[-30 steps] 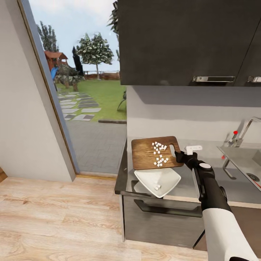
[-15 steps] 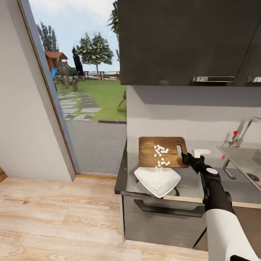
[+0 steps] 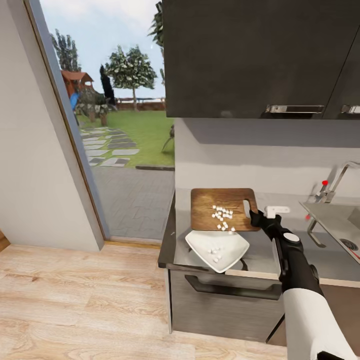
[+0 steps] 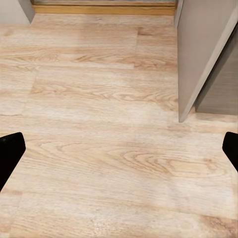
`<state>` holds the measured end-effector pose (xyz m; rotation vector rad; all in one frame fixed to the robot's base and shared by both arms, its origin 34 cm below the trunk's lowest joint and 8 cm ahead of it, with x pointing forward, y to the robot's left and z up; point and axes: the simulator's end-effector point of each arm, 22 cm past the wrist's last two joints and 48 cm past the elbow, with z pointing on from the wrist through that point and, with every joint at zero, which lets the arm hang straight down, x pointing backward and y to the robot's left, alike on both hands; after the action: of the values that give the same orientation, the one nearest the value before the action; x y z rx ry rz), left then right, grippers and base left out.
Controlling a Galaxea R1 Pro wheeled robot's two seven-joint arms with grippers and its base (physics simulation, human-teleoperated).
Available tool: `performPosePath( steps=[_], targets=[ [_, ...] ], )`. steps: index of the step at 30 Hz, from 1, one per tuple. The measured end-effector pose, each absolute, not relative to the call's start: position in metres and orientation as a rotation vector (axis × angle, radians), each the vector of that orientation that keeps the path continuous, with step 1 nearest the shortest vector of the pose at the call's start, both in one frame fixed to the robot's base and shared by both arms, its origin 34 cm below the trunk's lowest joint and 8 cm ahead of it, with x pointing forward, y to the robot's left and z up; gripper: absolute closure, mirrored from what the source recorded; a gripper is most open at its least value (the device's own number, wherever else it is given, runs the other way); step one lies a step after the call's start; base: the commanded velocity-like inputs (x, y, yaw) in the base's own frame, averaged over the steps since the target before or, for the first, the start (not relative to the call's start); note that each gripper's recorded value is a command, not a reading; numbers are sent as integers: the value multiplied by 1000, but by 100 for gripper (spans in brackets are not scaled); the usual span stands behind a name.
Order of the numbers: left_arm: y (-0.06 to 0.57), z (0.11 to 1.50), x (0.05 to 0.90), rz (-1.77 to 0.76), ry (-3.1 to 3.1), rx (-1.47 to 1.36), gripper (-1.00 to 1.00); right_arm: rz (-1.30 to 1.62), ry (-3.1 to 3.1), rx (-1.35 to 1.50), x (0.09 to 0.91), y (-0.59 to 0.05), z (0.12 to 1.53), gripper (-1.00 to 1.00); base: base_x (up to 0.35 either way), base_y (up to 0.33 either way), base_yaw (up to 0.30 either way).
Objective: In the kitchen, take the Vidalia onion out of the sink, dice it on the chopping board with the paring knife, put the diced onion into the bowl on the countertop, then place both the paring knife and the chopping board into the sink.
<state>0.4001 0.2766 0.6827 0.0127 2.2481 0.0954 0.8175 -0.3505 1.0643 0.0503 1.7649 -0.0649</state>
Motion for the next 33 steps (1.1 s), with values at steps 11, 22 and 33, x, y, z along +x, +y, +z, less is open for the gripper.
performPosePath(
  steps=[11, 22, 33],
  targets=[
    [276, 683, 401, 94, 2247, 12, -100, -67, 1744, 38, 819, -348, 1063, 100, 0, 0, 0],
    [276, 683, 401, 94, 2246, 12, -100, -68, 1728, 32, 820, -347, 1067, 100, 0, 0, 0],
    [277, 683, 400, 95, 2248, 13, -100, -68, 1729, 32, 820, -347, 1066, 100, 0, 0, 0]
  ],
)
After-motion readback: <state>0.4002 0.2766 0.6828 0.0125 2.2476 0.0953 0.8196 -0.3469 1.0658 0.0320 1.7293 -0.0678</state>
